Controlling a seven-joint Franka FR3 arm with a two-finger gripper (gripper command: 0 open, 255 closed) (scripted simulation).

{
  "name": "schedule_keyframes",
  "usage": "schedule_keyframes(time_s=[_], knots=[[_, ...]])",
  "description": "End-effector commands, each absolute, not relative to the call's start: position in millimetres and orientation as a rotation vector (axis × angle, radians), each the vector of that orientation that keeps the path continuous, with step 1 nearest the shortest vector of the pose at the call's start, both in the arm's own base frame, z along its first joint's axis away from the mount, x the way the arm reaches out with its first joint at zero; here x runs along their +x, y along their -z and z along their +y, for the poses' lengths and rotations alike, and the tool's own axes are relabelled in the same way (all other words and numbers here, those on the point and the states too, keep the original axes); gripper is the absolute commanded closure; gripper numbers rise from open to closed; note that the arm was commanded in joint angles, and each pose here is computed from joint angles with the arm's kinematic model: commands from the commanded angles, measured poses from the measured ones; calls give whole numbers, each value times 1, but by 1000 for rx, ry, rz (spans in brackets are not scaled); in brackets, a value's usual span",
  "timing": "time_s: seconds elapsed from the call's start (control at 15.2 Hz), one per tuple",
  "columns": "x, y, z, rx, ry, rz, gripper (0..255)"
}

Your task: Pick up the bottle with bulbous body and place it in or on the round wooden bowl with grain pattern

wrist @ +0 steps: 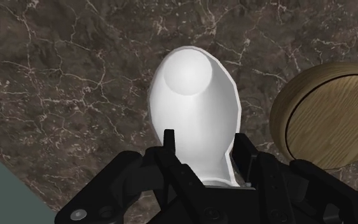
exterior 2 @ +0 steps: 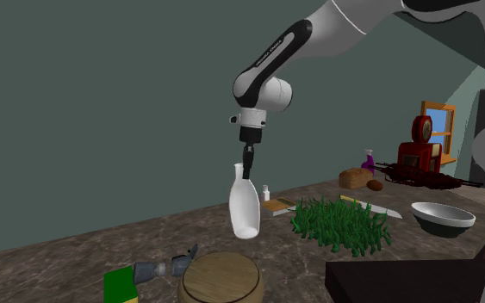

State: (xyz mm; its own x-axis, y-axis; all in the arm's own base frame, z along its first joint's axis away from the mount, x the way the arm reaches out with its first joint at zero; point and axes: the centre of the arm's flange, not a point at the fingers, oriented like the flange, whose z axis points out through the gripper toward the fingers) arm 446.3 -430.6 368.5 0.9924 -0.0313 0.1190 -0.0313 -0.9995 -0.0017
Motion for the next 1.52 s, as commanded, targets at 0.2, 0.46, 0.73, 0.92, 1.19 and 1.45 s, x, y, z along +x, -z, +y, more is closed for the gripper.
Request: schedule_keyframes(time_s=[0.2, 0.46, 0.73, 0.92, 1.19, 1.45], knots=[[447, -395, -431, 3135, -187, -49, 255], [447, -416, -431, 3135, -187, -49, 255], [447, -438, -431, 3135, -187, -49, 255], [447, -453, -431, 3135, -187, -49, 255], [447, -475, -431, 3135, -187, -49, 255], [452, -491, -407, 3135, -187, -49, 255]])
